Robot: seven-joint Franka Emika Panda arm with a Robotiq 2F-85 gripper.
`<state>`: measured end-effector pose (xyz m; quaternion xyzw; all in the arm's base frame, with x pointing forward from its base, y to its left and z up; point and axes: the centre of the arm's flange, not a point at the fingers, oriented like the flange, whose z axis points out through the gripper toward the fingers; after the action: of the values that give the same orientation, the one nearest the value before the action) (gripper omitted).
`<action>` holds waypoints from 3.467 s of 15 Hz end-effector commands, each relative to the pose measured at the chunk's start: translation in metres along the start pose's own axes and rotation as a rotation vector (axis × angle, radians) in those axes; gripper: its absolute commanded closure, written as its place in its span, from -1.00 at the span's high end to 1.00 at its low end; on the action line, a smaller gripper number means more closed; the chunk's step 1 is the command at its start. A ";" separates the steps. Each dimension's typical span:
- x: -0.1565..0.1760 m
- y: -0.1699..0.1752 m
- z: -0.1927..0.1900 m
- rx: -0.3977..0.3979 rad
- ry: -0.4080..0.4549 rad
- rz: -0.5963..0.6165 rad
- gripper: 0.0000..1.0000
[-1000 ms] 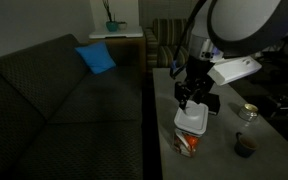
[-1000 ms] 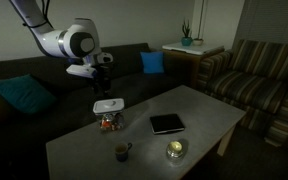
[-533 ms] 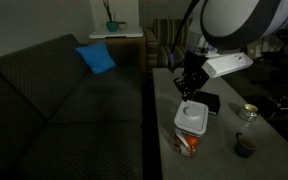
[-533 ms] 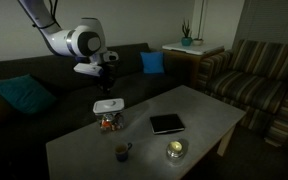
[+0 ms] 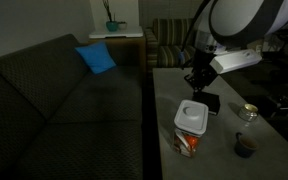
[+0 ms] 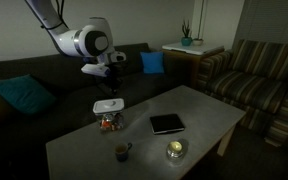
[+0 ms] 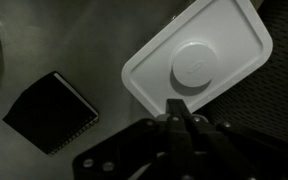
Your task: Press the object on the lid of the bowl
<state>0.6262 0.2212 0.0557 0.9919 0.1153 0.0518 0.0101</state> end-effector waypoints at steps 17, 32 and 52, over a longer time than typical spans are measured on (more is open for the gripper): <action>-0.028 -0.006 0.043 0.132 -0.050 0.107 -1.00; -0.028 -0.006 0.051 0.130 0.024 0.150 -1.00; -0.045 0.004 0.089 0.087 -0.086 0.163 -1.00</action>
<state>0.6019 0.2127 -0.0082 0.9976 0.0316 0.0388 -0.0475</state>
